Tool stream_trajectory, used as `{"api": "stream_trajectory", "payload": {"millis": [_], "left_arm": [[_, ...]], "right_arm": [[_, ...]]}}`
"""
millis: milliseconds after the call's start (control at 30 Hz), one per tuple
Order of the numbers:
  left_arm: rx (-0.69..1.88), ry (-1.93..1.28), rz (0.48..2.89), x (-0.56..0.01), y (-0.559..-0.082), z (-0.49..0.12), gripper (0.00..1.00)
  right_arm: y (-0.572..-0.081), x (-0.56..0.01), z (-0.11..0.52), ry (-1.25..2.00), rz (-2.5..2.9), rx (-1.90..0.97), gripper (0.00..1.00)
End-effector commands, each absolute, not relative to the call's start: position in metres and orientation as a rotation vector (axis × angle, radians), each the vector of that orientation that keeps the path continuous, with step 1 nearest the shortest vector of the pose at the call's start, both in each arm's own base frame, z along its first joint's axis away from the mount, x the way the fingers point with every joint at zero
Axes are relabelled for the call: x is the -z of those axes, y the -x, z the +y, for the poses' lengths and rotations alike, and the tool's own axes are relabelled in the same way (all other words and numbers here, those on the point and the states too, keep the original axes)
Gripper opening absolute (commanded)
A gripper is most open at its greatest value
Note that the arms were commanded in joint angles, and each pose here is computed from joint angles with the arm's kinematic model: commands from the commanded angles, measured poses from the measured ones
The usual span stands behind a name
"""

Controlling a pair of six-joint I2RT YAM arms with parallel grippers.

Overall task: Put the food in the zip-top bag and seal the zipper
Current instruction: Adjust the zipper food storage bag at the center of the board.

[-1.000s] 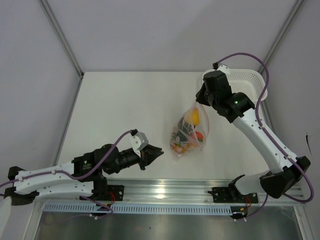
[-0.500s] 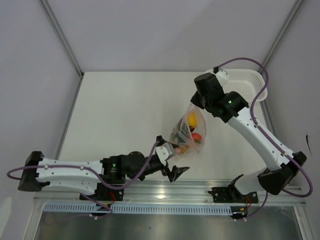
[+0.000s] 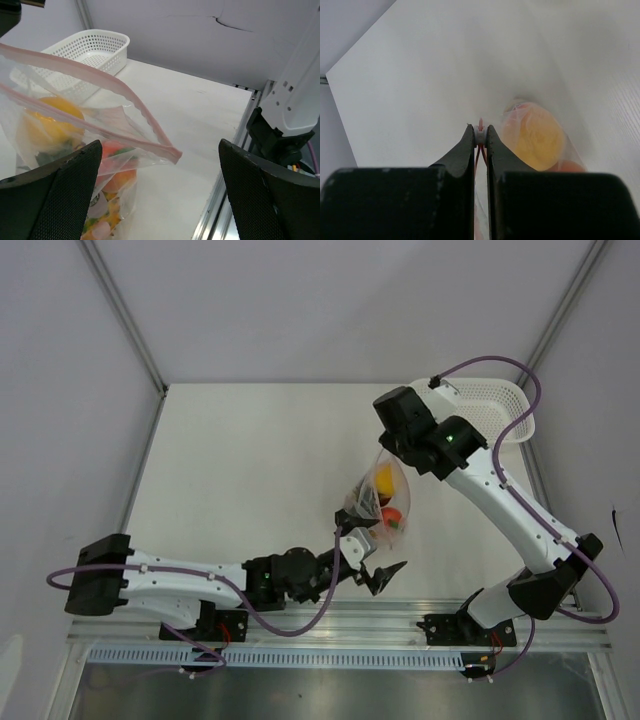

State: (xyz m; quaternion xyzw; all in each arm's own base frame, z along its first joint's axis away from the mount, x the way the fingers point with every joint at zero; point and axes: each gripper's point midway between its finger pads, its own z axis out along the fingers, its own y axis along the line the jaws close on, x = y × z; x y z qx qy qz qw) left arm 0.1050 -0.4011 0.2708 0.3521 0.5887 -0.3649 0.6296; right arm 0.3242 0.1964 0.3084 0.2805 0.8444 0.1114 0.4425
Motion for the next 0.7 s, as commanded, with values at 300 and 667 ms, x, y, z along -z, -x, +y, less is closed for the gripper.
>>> {"api": "stream_trajectory", "payload": {"millis": [300, 667], "left_arm": [[0.573, -0.563, 1.269, -0.295, -0.162, -0.404, 0.99], [0.484, -0.458, 1.226, -0.312, -0.178, -0.392, 0.51]], "right_arm": [[-0.326, -0.330, 0.192, -0.725, 2.022, -0.280, 0.00], [-0.327, -0.329, 0.192, -0.710, 2.019, -0.257, 0.00]]}}
